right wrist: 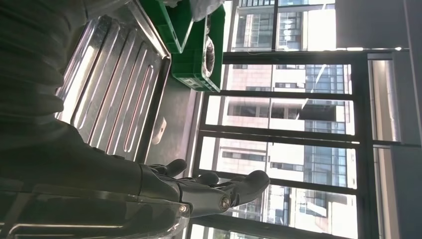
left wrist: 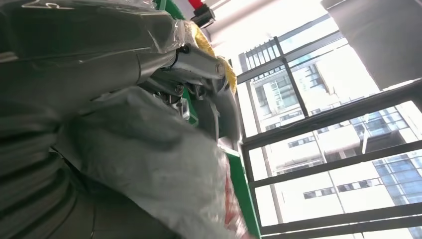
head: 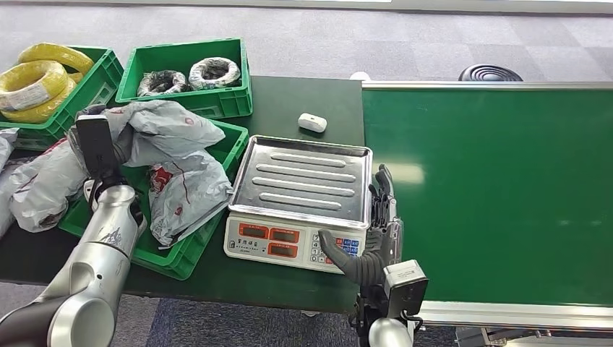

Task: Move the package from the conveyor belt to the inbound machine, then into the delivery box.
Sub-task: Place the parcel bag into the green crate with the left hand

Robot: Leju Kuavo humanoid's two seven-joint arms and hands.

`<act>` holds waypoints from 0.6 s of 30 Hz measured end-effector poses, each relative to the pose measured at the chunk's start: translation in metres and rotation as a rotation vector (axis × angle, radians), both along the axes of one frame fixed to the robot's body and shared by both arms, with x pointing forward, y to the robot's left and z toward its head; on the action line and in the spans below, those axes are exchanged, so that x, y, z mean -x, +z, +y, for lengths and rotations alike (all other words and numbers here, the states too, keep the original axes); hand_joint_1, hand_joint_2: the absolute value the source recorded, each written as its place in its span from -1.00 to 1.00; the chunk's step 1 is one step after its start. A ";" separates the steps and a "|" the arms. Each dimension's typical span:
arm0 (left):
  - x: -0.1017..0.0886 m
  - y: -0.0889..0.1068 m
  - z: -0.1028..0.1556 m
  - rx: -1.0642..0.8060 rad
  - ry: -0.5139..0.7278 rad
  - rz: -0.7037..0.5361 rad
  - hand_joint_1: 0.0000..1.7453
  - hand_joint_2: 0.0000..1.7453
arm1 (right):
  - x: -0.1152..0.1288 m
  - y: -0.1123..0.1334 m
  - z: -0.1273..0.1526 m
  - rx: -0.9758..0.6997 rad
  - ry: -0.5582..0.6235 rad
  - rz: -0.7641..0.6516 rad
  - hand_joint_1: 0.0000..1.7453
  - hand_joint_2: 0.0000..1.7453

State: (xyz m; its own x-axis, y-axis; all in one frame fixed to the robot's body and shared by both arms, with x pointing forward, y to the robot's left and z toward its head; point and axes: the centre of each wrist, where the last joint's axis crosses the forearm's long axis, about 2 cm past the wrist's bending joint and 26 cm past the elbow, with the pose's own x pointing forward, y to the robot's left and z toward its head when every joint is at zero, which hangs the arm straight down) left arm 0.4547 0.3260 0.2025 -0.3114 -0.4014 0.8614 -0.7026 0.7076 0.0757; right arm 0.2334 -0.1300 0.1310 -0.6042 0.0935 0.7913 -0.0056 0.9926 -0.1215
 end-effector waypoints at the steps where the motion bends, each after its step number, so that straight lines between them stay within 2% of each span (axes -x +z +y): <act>1: 0.000 -0.002 -0.001 0.006 -0.002 0.005 -1.00 1.00 | 0.000 0.000 0.000 0.000 -0.002 -0.001 -1.00 1.00; 18: 0.001 -0.009 -0.006 0.048 -0.047 0.015 -1.00 1.00 | -0.005 0.003 0.000 -0.001 -0.012 -0.015 -1.00 1.00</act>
